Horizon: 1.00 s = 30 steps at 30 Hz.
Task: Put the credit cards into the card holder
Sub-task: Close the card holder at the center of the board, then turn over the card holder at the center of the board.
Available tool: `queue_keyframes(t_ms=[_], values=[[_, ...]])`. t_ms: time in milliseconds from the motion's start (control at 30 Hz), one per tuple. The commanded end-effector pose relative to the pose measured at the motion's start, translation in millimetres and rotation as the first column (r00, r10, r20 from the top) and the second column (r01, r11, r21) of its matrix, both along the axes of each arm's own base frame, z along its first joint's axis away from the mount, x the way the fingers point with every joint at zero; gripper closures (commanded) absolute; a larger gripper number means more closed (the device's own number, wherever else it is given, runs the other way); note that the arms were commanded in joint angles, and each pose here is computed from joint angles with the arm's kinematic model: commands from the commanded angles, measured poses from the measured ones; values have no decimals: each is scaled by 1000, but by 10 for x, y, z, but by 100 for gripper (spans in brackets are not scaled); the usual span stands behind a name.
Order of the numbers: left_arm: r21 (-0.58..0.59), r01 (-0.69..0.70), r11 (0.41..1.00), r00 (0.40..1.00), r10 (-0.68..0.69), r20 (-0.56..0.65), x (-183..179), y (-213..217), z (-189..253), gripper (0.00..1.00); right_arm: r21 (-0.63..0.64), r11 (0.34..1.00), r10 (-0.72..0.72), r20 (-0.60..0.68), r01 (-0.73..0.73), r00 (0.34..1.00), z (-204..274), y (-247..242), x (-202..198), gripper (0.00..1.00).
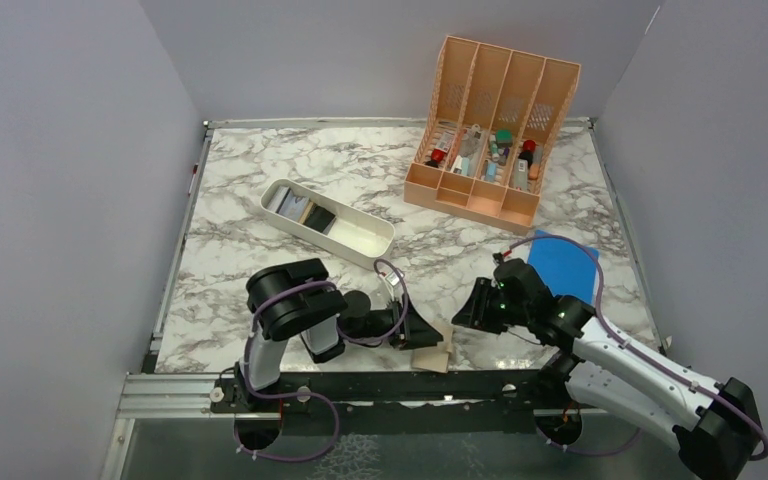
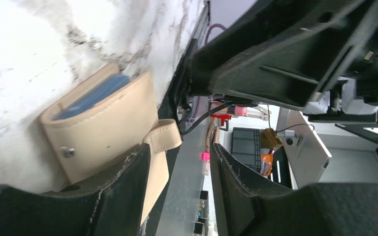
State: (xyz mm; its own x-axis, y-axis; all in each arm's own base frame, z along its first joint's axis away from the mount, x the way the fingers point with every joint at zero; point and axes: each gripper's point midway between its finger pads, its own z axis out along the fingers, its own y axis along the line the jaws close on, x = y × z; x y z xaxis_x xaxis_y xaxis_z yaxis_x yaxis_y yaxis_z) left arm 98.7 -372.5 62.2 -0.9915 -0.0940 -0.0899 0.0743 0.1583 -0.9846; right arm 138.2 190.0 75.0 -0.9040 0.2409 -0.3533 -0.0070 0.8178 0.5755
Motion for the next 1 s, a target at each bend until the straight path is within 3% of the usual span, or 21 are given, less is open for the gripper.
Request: queue_keyframes(t_ms=[0, 233, 467, 667, 967], values=[[-134, -1, 991, 984, 25, 177, 20, -3, 464, 50, -9, 1000, 0, -3, 0, 1000, 4, -30, -28, 59], [-2, -35, 999, 959, 34, 281, 87, 22, 394, 48, -12, 1000, 18, 66, -17, 998, 139, -37, 41, 57], [97, -81, 992, 940, 44, 338, 135, 146, 338, 48, -5, 984, 174, 182, -176, 968, 435, 98, 75, 56], [238, -161, 958, 910, 51, 412, 246, 324, 296, 48, -50, 963, 268, 59, -265, 962, 223, 200, 20, 50], [384, -138, 913, 949, 10, 316, 7, 497, -91, 48, -47, 958, 273, -147, -282, 951, -197, 171, -228, 42]])
